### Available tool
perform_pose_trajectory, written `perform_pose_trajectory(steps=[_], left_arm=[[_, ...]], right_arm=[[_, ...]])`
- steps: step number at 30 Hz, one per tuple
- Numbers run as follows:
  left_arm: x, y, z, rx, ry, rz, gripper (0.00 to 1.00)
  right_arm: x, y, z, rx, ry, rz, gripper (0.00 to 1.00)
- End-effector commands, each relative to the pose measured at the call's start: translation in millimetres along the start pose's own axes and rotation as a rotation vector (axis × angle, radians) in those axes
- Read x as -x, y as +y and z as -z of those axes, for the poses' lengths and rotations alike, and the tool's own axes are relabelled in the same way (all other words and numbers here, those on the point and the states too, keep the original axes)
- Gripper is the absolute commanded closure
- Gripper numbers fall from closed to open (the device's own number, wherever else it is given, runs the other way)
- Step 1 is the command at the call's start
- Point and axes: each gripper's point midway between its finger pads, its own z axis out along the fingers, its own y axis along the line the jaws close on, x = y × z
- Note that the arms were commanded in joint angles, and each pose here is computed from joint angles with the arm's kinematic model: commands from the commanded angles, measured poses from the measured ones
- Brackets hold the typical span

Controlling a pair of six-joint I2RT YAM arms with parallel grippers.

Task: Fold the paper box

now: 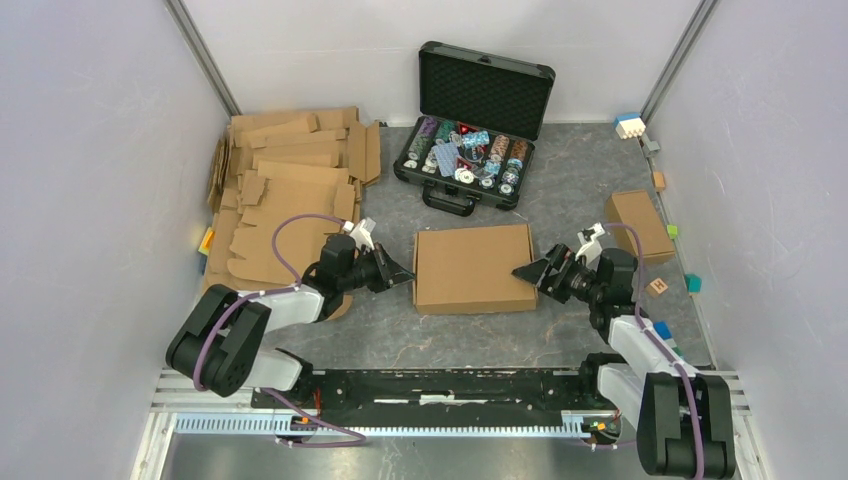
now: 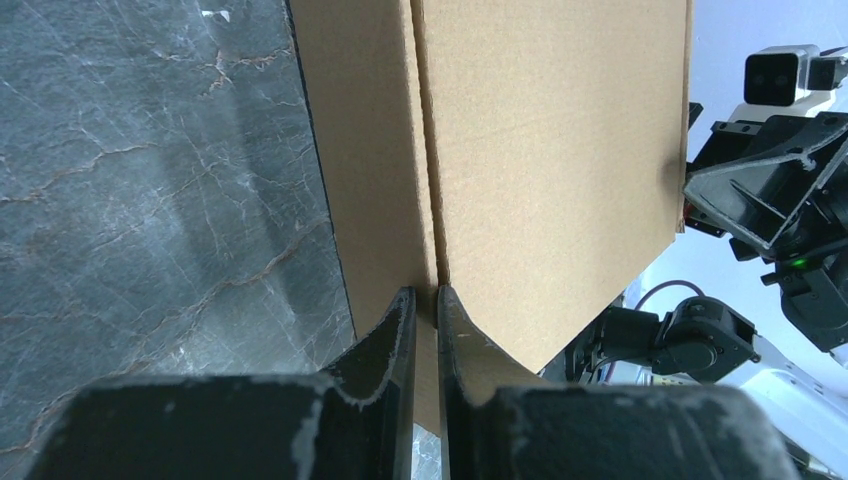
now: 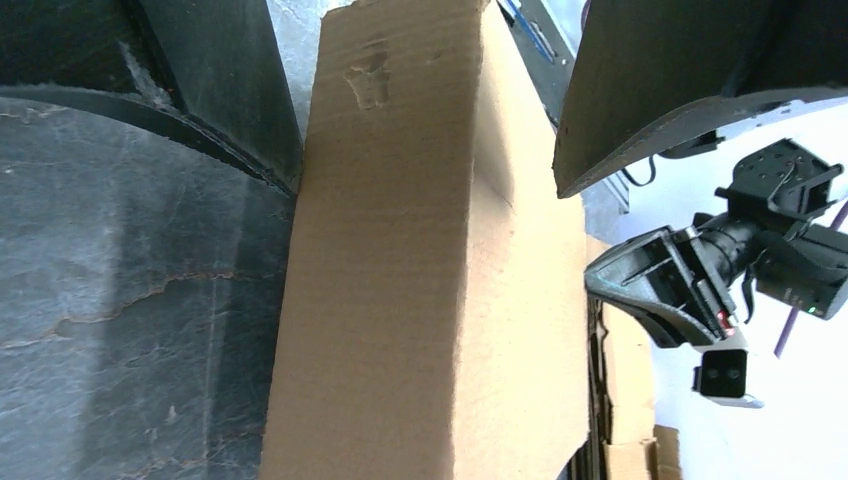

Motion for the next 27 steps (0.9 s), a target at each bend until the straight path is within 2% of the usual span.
perform_pose_trajectory(steps=[1, 9, 13, 15, 19, 23, 27], left_arm=[[-39.5, 60.1, 8.5, 0.222, 0.112, 0.037, 0.95], [-41.7, 62.7, 8.7, 0.227, 0.117, 0.041, 0.95], [-41.7, 64.5, 9.5, 0.229, 0.117, 0.047, 0.96], [-41.8, 64.2, 9.5, 0.225, 0.118, 0.048, 0.96], [-41.9, 64.6, 9.4, 0.224, 0.122, 0.048, 0.96], [-41.6, 64.1, 9.2, 0.222, 0.121, 0.046, 0.96], [-42.2, 64.8, 8.1, 0.223, 0.128, 0.047, 0.96]], right_arm=[[4.5, 29.4, 4.7, 0.131, -0.016, 0.000, 0.02], [1.5, 38.9, 8.8, 0.174, -0.008, -0.009, 0.04], [17.1, 6.0, 6.6, -0.037, -0.058, 0.084, 0.02], [15.5, -3.0, 4.5, -0.066, -0.052, 0.079, 0.02], [5.6, -5.8, -0.9, -0.034, -0.014, 0.047, 0.02], [-5.0, 18.9, 0.5, 0.127, 0.016, -0.010, 0.02], [-11.7, 42.1, 7.6, 0.255, 0.040, -0.067, 0.09]])
